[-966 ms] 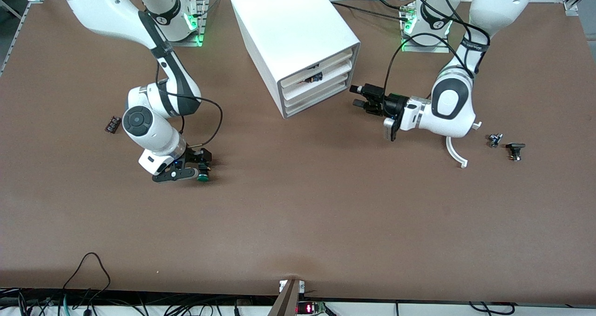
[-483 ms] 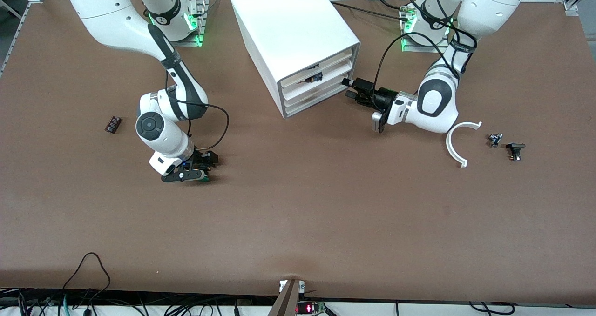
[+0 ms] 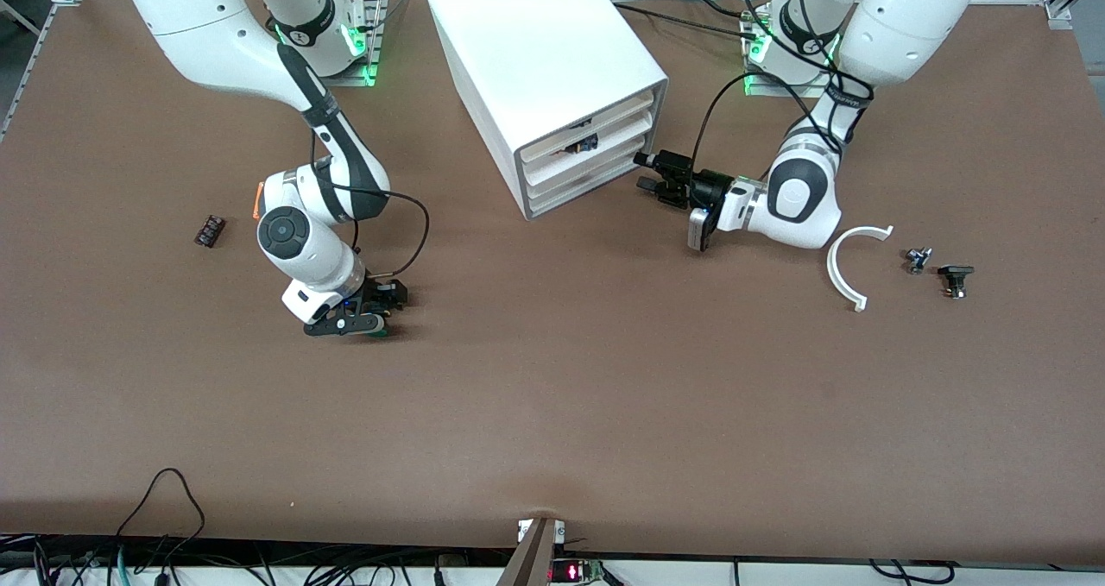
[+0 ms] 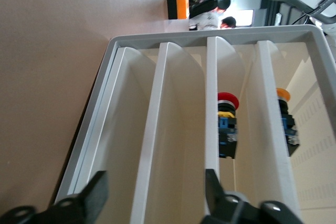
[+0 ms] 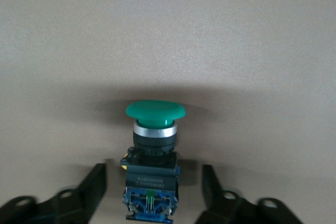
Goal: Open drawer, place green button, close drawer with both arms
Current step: 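Grasp the green button with the right gripper while the left gripper grips the drawer, then pull the drawer open with the left gripper while the right gripper lifts the button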
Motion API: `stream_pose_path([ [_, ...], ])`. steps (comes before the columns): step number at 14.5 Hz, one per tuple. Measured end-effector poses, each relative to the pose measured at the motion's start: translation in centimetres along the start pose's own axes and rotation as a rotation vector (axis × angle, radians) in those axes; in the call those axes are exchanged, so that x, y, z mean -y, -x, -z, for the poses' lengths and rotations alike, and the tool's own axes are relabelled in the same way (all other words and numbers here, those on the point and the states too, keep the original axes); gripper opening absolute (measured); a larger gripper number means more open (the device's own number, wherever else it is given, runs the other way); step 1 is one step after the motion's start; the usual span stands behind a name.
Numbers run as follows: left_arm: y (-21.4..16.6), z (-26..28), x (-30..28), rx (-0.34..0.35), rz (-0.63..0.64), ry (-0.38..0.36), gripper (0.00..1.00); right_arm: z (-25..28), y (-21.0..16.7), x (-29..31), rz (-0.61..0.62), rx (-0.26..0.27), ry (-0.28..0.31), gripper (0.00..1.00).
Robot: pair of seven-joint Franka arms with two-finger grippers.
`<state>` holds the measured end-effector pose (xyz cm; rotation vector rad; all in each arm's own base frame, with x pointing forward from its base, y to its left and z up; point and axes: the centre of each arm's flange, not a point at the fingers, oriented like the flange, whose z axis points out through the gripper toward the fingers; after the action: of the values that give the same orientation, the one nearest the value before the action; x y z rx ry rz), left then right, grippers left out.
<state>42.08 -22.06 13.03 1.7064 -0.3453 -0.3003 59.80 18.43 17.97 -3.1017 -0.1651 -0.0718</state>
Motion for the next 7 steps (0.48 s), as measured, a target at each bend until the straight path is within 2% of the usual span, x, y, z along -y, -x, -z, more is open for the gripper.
stream_pose_path([
  [1, 0.3, -1.2, 0.6, -0.008, 0.005, 0.025, 0.78, 0.0, 0.0, 0.0, 0.000, 0.000, 0.000, 0.63],
  [2, 0.5, -2.3, 1.0, -0.009, 0.010, 0.045, 0.72, 0.0, 0.0, 0.0, 0.000, 0.000, 0.000, 0.53],
  [4, 0.7, -3.4, 1.2, -0.003, 0.016, 0.060, 0.68, 0.0, 0.0, 0.0, 0.000, -0.001, 0.000, 0.41],
  [5, 0.8, -3.5, 1.3, -0.002, 0.018, 0.062, 0.59, 0.0, 0.0, 0.0, 0.000, -0.001, 0.000, 0.41],
  [7, 1.0, -3.8, 1.5, 0.002, 0.024, 0.066, 0.56, 0.1, -0.1, 0.0, 0.000, -0.003, -0.001, 0.41],
])
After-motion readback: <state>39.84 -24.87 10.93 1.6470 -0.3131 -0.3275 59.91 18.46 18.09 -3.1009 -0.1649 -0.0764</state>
